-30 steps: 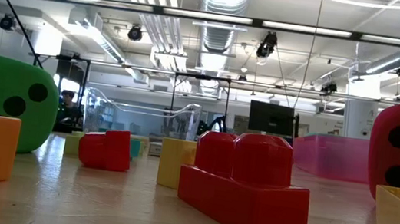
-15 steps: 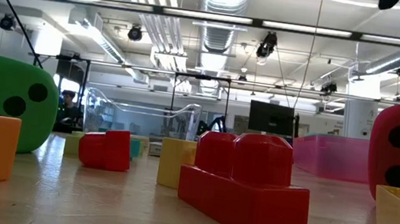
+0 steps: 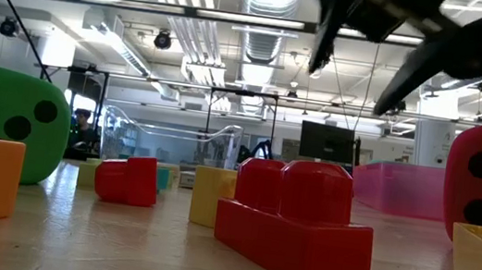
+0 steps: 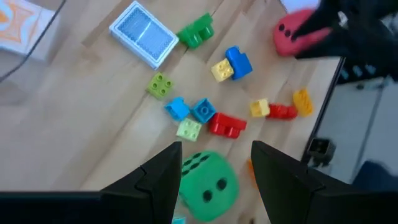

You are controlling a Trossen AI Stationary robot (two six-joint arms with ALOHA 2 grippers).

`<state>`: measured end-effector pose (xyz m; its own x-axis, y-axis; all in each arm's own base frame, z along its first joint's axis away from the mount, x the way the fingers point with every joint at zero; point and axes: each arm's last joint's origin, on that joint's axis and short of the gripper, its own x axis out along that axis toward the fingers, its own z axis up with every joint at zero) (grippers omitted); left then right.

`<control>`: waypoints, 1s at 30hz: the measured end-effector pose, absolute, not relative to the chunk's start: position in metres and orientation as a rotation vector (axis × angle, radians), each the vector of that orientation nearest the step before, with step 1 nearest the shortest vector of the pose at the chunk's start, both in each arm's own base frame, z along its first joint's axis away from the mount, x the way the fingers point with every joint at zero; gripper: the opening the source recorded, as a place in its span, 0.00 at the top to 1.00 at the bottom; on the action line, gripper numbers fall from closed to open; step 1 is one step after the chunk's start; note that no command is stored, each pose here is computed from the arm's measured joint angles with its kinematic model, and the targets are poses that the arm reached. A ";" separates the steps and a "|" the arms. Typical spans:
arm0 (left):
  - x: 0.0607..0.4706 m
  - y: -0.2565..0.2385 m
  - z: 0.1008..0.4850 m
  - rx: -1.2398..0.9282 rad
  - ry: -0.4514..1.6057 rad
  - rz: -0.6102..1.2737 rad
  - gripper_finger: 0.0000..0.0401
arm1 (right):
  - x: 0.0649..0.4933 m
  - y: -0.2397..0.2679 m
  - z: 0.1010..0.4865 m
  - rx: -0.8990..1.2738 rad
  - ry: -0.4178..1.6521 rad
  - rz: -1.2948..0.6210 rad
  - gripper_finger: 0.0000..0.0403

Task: Pick & Place Toys
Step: Put the dark blue game piece into the white bin

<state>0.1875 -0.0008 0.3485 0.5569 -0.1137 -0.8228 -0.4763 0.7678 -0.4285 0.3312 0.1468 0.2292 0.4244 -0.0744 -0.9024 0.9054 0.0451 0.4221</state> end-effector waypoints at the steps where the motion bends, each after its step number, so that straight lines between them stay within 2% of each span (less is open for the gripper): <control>1: 0.185 -0.001 0.350 -0.661 0.973 0.225 0.51 | 0.335 0.146 0.226 1.323 0.826 -0.928 0.27; 7: 0.168 -0.010 0.363 -0.524 0.872 0.143 0.51 | 0.373 0.138 0.221 1.385 0.775 -1.016 0.27; 13: 0.150 -0.017 0.377 -0.457 0.765 0.037 0.51 | 0.409 0.129 0.217 1.328 0.788 -1.105 0.28; 30: 0.132 -0.028 0.382 -0.422 0.751 -0.066 0.51 | 0.463 0.122 0.190 1.289 0.880 -1.179 0.29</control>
<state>0.1324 -0.0282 0.3824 0.7333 -0.2067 -0.6477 -0.0909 0.9143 -0.3947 0.4634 0.1224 0.1902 0.2216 -0.1508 -0.9634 0.9665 -0.0969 0.2375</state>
